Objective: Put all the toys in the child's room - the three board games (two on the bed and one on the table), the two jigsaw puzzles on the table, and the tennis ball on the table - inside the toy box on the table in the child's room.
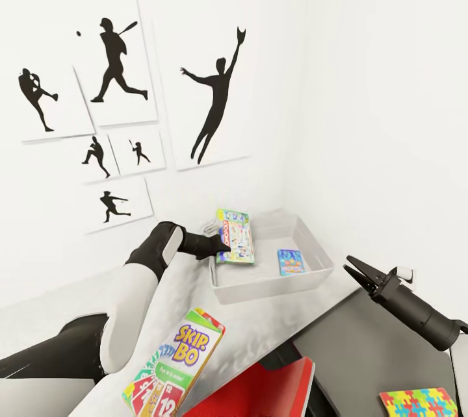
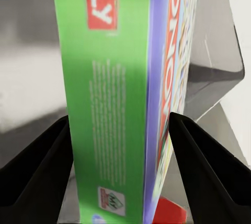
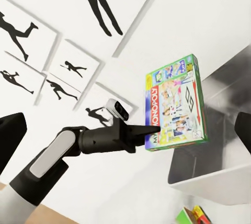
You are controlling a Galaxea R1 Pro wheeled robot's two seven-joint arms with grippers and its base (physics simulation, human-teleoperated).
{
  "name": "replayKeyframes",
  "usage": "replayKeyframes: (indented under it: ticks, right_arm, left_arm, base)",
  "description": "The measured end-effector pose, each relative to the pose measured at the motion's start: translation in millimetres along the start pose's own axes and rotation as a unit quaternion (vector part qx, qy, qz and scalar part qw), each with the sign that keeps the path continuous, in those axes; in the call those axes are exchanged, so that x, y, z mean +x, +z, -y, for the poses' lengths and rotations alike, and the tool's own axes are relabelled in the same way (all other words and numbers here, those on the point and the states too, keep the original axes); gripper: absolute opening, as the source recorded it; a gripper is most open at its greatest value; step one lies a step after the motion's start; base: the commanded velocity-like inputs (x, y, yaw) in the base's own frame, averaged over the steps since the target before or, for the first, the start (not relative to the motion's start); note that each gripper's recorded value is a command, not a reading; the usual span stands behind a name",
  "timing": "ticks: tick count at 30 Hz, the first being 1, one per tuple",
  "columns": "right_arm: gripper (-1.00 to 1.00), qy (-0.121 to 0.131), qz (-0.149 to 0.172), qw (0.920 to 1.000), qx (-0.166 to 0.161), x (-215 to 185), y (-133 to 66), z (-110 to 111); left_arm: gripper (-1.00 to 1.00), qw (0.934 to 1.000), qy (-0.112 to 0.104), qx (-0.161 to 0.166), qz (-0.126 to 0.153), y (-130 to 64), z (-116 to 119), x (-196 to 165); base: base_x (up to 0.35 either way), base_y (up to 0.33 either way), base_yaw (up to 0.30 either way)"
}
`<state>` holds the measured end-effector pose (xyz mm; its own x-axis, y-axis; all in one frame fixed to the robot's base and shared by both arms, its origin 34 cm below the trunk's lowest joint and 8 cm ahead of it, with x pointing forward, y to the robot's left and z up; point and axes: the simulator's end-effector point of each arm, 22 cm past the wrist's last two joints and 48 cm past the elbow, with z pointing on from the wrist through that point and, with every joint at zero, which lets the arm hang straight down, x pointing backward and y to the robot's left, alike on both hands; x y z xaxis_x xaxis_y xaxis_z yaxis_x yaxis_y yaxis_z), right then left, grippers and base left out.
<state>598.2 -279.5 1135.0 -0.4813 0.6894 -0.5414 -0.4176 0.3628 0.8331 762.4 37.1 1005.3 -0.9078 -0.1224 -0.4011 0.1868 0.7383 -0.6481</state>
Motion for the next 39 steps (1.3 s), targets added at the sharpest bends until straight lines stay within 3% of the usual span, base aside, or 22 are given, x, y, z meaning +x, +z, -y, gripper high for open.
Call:
replayKeyframes:
  ticks: [11, 21, 39]
  right_arm:
    - [1.0, 0.005, -0.003, 1.0, 0.006, 3, 0.7, 8]
    - [1.0, 0.01, -0.006, 0.9999, 0.012, 6, 1.2, 16]
    - [1.0, 0.019, -0.011, 0.9995, 0.022, 12, 2.5, 29]
  left_arm:
    - [-1.0, 0.9997, -0.014, -0.01, -0.016, 10.4, -13, 11]
    - [-1.0, 0.9992, -0.034, 0.012, -0.016, 17.0, -9, 12]
    - [-1.0, 0.9982, -0.048, 0.016, -0.033, 27.8, -18, 22]
  base:
    - [0.0, 0.0, 0.0]
    - [0.0, 0.0, 0.0]
    - [0.0, 0.0, 0.0]
